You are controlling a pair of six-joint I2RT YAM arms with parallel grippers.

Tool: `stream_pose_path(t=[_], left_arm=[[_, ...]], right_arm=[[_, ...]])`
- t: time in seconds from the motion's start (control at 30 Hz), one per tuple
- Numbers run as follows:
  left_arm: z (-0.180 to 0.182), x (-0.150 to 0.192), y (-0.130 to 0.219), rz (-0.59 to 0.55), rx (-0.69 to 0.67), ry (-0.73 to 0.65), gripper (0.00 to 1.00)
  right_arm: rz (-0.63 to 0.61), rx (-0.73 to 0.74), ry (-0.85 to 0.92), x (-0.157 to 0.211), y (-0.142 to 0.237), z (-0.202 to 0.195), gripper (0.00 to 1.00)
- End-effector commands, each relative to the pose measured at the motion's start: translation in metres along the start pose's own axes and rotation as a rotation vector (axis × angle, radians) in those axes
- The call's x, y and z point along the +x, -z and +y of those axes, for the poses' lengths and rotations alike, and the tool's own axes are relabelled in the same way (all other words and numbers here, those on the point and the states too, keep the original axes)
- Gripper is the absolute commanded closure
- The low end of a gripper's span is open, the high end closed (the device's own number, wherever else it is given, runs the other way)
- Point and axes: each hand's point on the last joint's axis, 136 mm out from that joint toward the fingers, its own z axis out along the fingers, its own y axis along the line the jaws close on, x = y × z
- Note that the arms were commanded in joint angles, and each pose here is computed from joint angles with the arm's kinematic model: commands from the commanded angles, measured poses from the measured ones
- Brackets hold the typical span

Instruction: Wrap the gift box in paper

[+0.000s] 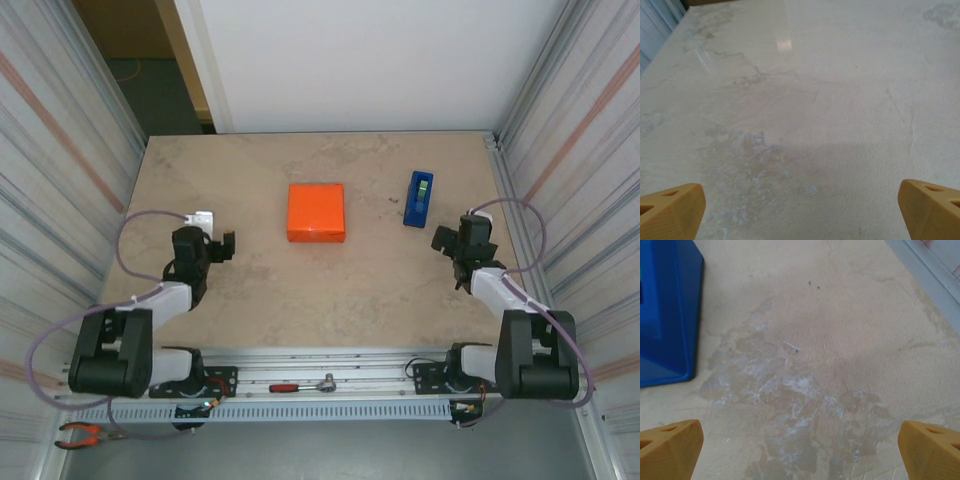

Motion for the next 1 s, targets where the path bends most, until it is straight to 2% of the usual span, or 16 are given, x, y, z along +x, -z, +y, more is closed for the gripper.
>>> stream_pose_path(t=[0.0,0.07,0.23,0.43,0.47,0.53,0.6,0.63,0.97], left_arm=[[-0.005,-0.033,-0.005,-0.139,0.052,-0.009,0.01],[-0.011,-0.031,-0.010,-0.154,0.081,-0.012,0.01],[-0.030,-0.016,-0.018,-0.185,0.189,-0.048,0.01],[-0.029,-0.015,-0.026,-0.126,0.267,-0.008,0.01],[-0.028,-0.016,-0.026,-0.127,0.263,-0.004,0.01],[-0.027,-0.015,-0.027,-0.115,0.269,0.010,0.01],[-0.019,-0.014,-0.032,-0.095,0.250,0.046,0.01],[-0.018,-0.014,-0.032,-0.093,0.242,0.049,0.01],[-0.013,-0.014,-0.032,-0.097,0.161,0.034,0.01]], right_arm=[[-0.148,-0.050,0.017,-0.029,-0.009,0.010,0.02],[-0.145,-0.091,0.028,-0.027,-0.016,0.017,0.02],[-0.255,-0.163,0.012,-0.043,-0.017,0.025,0.02],[-0.399,-0.183,0.018,-0.029,-0.020,0.025,0.02],[-0.402,-0.186,0.027,-0.030,-0.021,0.027,0.02],[-0.289,-0.182,0.048,-0.026,-0.030,0.032,0.02],[-0.295,-0.183,0.075,-0.032,-0.036,0.039,0.02],[-0.257,-0.176,0.077,-0.028,-0.038,0.039,0.02],[-0.284,-0.165,0.089,-0.029,-0.035,0.040,0.02]])
